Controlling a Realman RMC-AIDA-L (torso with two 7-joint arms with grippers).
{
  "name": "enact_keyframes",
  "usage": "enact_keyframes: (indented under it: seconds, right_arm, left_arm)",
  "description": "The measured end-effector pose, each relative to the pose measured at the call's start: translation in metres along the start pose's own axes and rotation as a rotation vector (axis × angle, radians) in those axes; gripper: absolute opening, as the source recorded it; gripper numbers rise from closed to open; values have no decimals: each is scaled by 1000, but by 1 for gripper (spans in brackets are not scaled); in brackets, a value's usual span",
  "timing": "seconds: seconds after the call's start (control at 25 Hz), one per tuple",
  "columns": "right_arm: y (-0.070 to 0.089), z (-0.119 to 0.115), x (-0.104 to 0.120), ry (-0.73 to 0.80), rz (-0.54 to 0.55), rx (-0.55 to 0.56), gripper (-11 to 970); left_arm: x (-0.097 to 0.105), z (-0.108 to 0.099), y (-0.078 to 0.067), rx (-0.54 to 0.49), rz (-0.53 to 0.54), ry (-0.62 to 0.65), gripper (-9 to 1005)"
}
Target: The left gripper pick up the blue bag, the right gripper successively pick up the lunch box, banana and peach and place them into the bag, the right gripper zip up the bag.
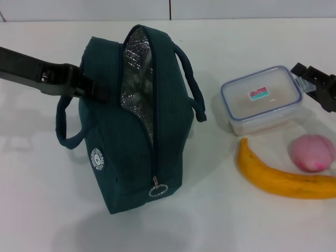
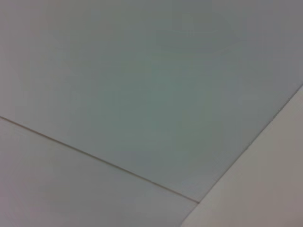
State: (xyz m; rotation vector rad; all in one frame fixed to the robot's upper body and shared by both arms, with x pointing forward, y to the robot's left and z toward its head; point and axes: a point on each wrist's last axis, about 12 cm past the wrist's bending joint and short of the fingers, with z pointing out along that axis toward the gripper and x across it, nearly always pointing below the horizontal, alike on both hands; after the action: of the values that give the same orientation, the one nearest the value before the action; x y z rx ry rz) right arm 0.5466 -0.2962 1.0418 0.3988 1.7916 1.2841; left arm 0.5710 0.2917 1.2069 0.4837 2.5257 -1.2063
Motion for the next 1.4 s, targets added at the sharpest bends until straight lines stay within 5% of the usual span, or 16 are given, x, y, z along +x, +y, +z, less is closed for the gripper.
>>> enact_keyframes:
  seconds: [0.4, 0.64, 0.76, 1.4]
  right_arm:
    - [3, 6, 5, 19, 38, -13, 443]
    - [4, 10, 14, 23, 76, -18, 315]
    - [4, 11, 17, 15, 98, -20, 118]
    - [17, -3, 5, -101, 156, -177, 110]
  left_arm:
    - [-2, 3, -3, 8, 12, 3, 36]
    - [-1, 3, -2, 8, 23, 7, 35]
    - [-1, 3, -2, 8, 28, 9, 35]
    - [2, 2, -4, 24, 24, 34, 35]
